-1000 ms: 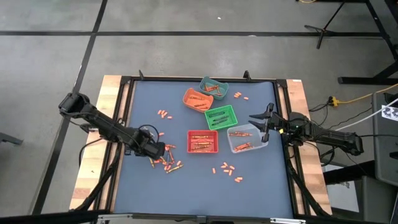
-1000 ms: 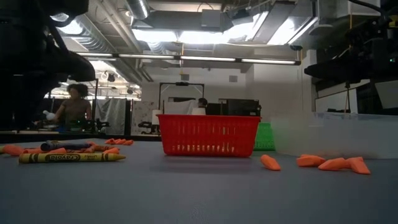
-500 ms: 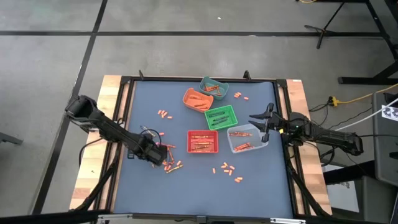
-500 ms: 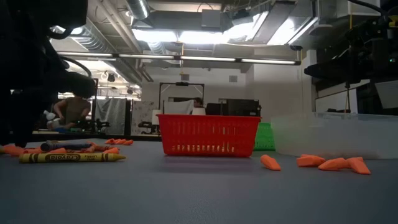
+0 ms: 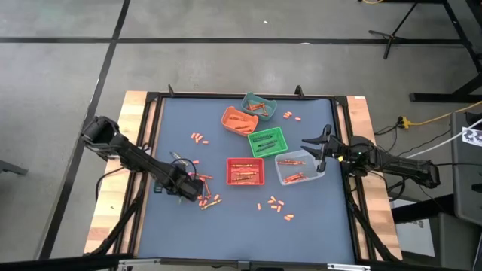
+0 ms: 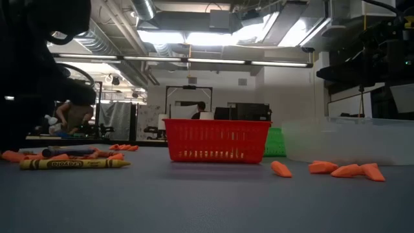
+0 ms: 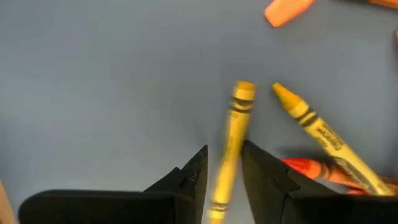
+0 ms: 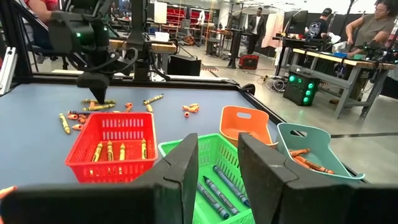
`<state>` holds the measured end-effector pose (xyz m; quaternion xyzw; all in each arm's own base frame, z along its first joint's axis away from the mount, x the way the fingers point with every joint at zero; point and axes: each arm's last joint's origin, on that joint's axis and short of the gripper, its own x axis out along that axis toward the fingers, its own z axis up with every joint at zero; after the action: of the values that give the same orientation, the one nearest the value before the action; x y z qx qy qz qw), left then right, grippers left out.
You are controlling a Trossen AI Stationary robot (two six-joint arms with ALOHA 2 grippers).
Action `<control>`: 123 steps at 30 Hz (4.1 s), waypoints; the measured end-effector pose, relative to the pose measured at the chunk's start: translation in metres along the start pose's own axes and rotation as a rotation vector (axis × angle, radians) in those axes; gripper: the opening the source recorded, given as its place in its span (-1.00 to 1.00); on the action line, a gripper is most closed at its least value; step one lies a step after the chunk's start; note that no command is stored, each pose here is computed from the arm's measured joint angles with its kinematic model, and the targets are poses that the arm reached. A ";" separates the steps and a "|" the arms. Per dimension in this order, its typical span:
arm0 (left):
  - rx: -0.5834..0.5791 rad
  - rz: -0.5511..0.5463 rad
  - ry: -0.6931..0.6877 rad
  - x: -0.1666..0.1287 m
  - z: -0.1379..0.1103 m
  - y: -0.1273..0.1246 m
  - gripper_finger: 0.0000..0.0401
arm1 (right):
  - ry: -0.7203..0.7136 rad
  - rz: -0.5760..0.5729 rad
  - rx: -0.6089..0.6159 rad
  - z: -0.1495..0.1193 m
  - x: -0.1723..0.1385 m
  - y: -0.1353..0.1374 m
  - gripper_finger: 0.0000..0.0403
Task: Sort crayons
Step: Put the yellow crayon into the red bin, then put the orange crayon into the orange bin
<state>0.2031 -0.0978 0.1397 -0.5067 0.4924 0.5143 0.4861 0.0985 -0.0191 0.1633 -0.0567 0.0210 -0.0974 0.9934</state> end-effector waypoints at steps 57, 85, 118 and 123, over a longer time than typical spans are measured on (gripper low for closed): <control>0.707 -0.648 -0.734 -0.083 0.043 -0.105 -0.98 | -0.007 -0.001 0.000 0.001 0.000 0.000 -0.44; 0.881 -0.656 -0.846 -0.090 0.043 -0.111 -0.60 | -0.007 -0.001 0.000 0.001 0.000 0.000 -0.44; 1.346 -0.093 -0.221 -0.009 0.074 -0.041 -0.60 | -0.008 -0.001 0.000 0.001 0.000 0.000 -0.44; 1.347 -0.087 -0.209 -0.002 0.075 -0.035 -0.61 | -0.007 -0.001 0.000 0.001 0.000 0.000 -0.44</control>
<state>0.2347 -0.0214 0.1411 -0.0609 0.6347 0.1218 0.7607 0.0985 -0.0192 0.1641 -0.0570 0.0174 -0.0977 0.9934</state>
